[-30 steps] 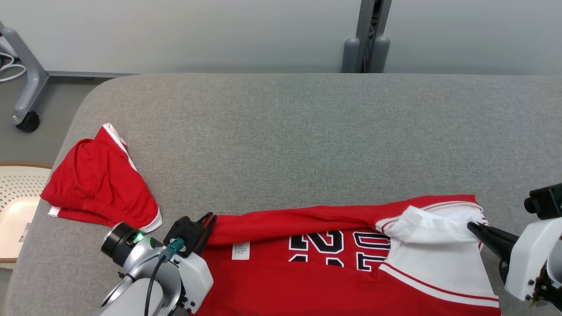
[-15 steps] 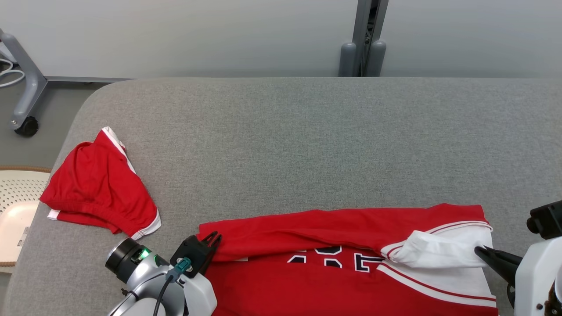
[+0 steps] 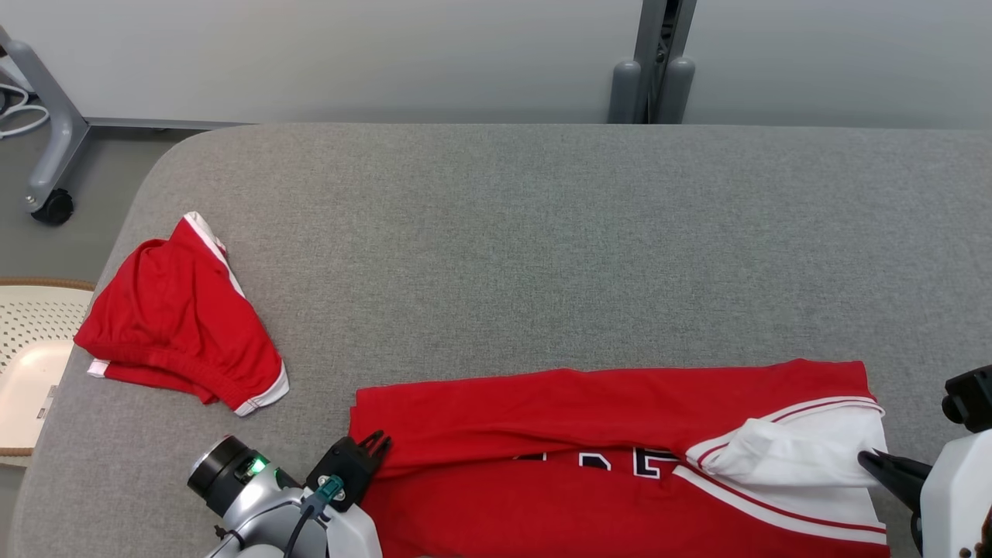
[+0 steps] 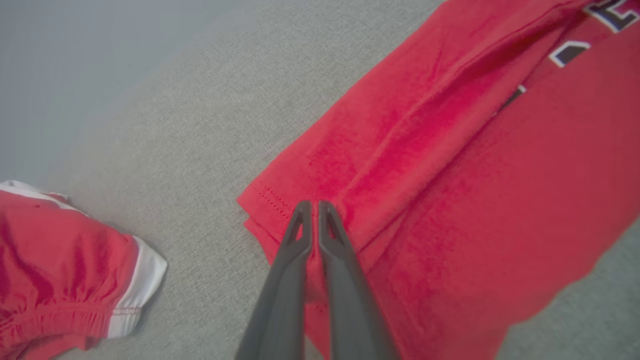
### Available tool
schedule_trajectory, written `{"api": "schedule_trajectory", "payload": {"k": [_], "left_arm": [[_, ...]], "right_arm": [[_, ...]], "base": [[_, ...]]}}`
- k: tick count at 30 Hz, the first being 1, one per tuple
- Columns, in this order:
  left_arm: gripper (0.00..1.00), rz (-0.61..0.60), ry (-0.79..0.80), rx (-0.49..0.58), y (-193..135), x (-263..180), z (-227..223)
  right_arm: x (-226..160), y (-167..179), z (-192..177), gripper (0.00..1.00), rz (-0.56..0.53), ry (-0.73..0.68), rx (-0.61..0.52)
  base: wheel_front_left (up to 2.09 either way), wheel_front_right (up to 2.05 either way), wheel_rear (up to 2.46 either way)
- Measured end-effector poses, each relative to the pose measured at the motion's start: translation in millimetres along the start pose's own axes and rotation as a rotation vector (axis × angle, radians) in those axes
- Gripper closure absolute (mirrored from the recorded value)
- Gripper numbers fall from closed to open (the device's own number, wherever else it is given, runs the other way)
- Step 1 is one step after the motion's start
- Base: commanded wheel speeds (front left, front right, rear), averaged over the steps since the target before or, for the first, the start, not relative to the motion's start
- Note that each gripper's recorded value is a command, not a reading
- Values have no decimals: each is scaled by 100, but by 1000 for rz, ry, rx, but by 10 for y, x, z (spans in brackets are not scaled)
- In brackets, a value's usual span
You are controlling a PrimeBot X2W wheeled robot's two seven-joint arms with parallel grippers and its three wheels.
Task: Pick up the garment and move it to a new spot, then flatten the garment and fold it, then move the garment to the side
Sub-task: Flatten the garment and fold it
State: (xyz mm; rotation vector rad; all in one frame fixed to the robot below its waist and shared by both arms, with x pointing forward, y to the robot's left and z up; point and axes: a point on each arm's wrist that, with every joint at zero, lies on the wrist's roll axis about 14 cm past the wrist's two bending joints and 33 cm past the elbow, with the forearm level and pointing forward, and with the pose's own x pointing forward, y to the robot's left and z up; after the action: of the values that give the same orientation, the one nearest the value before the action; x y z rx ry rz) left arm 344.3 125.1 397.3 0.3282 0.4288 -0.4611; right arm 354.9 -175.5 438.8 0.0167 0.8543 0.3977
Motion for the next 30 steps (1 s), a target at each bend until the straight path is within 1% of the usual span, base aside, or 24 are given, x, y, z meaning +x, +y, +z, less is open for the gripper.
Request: {"api": "schedule_trajectory", "payload": {"k": [4, 7, 17, 18, 19, 20, 21, 22, 23, 26, 30], "left_arm": [[100, 8, 5, 0, 15, 8, -30], [100, 12, 5, 0, 19, 22, -38], [100, -4, 13, 7, -25, 53, -64], [100, -6, 15, 7, -32, 53, -72], [100, -7, 18, 8, -36, 53, -79], [100, -10, 19, 8, -41, 52, -84], [82, -12, 23, 9, -48, 51, -90], [18, -14, 25, 9, -55, 49, -94], [0, -15, 28, 9, -60, 47, -95], [0, 0, 27, 9, -13, 30, -89], [0, 61, -1, 9, 177, -7, -1]], "right_arm": [[-1, -14, -80, 100, -5, 35, 16], [-9, -28, -204, 100, -8, 91, 39], [-13, -69, -249, 100, -25, 103, 56], [-9, -72, -251, 80, -27, 104, 58], [-6, -84, -239, 0, -33, 95, 63], [-2, -104, -230, 0, -39, 87, 80], [6, -98, -239, 0, -39, 91, 83], [11, -87, -246, 0, -36, 94, 85], [13, -80, -242, 0, -35, 91, 91], [6, -109, -211, 0, -43, 81, 96], [-30, -144, -131, 0, -58, 40, 100]], "base": [[0, 0, 0], [0, 0, 0], [0, 0, 0], [0, 0, 0], [0, 0, 0], [0, 0, 0], [0, 0, 0], [0, 0, 0], [0, 0, 0], [0, 0, 0], [0, 0, 0]]}}
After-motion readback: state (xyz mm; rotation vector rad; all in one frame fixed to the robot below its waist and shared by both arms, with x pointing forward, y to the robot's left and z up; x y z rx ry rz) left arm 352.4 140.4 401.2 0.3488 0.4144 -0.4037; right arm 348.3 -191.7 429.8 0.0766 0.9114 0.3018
